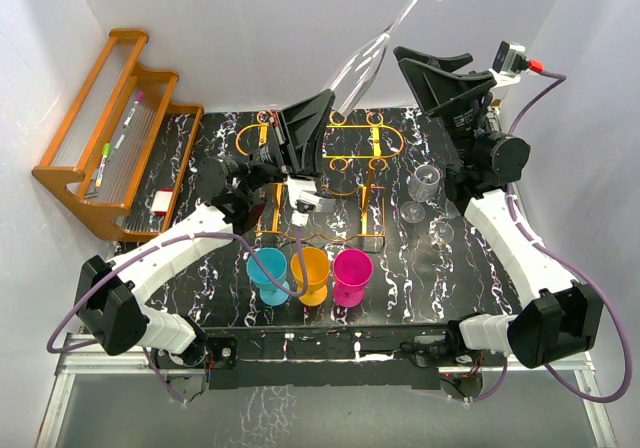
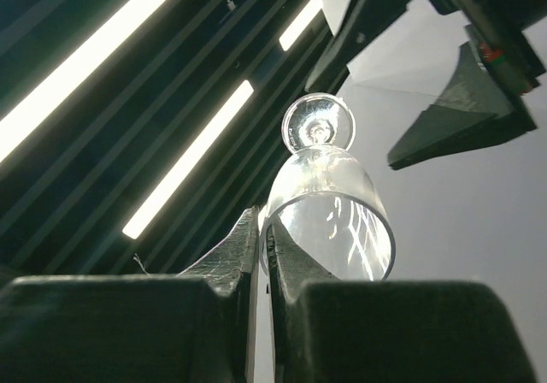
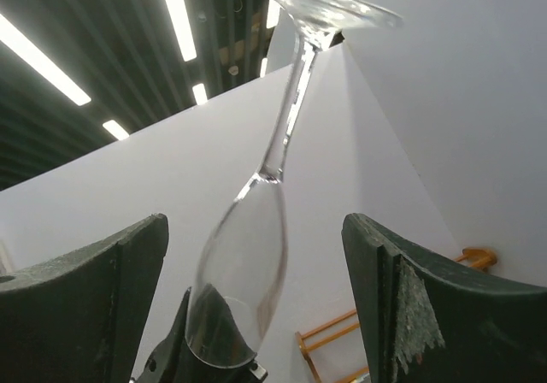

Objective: Place the wine glass upside down on the wine glass rack

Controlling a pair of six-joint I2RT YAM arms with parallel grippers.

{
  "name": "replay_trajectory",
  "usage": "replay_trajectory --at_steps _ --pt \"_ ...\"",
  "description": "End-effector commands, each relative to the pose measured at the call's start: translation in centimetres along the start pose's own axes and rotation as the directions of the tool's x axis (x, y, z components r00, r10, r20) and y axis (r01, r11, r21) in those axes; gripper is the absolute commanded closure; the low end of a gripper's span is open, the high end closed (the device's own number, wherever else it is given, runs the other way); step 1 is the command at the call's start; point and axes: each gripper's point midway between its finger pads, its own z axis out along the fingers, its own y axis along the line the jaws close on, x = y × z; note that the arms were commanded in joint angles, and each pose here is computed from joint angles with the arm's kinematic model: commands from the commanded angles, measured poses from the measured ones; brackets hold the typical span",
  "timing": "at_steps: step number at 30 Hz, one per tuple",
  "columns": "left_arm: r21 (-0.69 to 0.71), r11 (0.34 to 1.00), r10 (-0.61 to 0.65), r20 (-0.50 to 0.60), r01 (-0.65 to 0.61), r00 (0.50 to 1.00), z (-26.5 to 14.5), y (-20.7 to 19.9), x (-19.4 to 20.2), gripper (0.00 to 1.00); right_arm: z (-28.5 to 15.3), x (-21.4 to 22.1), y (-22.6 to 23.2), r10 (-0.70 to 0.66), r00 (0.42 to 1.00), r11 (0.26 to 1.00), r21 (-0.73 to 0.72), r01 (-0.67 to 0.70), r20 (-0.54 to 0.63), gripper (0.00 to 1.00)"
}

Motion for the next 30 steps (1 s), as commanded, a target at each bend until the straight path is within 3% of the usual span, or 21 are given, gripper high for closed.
replay_trajectory --at_steps 1,8,15,26,30 --pt "-0.050 0.997 0.062 0.030 -0.061 0.998 -0.1 2.1 -1.1 1.00 1.1 -2.3 3.4 -0.013 0.998 0.993 -0.113 0.020 0.064 0.13" --pt "-0.043 0.998 0.053 0.018 -0.052 0.998 0.0 1.6 -0.9 1.00 1.4 -2.4 3.3 -0.001 0.998 0.993 -0.120 0.009 0.067 0.14" --pt "-0.017 0.998 0.068 0.051 -0.067 0.996 -0.5 0.2 -1.8 1.00 1.3 -2.9 2.6 0.013 0.994 0.995 -0.104 -0.001 0.109 0.21" --pt "-0.019 0.997 0.074 0.045 -0.073 0.996 0.2 -0.8 -1.4 1.00 1.5 -2.1 1.8 0.084 0.993 0.986 -0.152 -0.070 0.084 0.38" --pt "-0.012 0.997 0.075 0.046 -0.074 0.996 0.0 -0.9 -1.5 1.00 1.5 -2.0 1.4 0.094 0.992 0.986 -0.148 -0.081 0.083 0.50"
